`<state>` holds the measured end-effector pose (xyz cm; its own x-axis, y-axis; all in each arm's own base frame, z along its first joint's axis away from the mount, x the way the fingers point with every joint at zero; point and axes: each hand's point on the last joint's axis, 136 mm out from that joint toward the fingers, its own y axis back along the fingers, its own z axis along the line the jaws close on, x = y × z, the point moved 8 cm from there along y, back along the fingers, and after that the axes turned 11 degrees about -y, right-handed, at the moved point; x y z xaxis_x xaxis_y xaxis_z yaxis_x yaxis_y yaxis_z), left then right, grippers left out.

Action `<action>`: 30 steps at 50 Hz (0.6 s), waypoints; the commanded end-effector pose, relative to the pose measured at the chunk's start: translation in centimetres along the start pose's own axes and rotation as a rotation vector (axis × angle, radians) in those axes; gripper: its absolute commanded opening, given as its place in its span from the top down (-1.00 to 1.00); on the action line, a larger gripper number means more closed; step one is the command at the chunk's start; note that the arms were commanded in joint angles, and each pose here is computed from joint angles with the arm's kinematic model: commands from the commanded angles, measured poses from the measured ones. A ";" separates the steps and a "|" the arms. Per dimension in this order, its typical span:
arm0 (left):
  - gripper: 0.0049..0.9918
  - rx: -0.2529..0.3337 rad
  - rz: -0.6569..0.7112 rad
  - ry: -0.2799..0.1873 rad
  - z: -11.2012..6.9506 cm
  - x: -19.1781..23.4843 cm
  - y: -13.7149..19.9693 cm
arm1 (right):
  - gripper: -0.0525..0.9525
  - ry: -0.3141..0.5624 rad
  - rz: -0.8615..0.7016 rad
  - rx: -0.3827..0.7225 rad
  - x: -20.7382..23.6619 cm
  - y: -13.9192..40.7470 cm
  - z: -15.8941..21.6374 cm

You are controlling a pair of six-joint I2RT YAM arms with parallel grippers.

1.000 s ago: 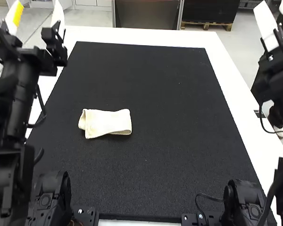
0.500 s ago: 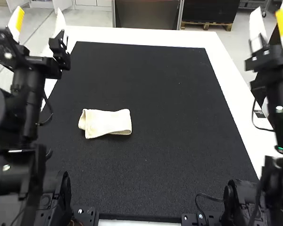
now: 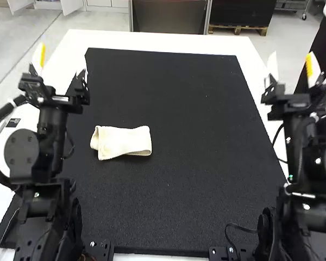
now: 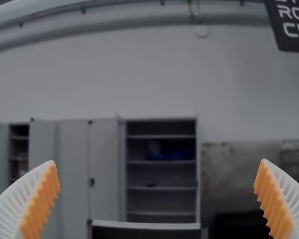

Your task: Fold the towel.

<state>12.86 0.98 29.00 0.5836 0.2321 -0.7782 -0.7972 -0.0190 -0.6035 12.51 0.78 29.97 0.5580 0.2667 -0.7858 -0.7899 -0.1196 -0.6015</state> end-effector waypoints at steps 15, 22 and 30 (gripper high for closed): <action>-0.81 0.016 0.235 0.052 -0.8 5.3 1.1 | -0.92 -0.039 0.403 0.093 8.9 2.4 -2.3; -0.88 0.032 0.365 0.064 -1.1 7.4 1.8 | -0.92 -0.043 0.514 0.122 10.5 3.3 -2.6; -0.94 0.045 0.440 0.070 -1.4 8.5 2.3 | -0.92 0.025 0.601 0.122 11.7 4.0 -2.9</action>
<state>16.28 1.48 20.81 0.1909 0.1505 -0.9700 -0.9788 -0.0455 -0.1997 16.59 0.79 18.44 0.0219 0.2333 -0.9722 -0.9891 -0.1366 -0.0551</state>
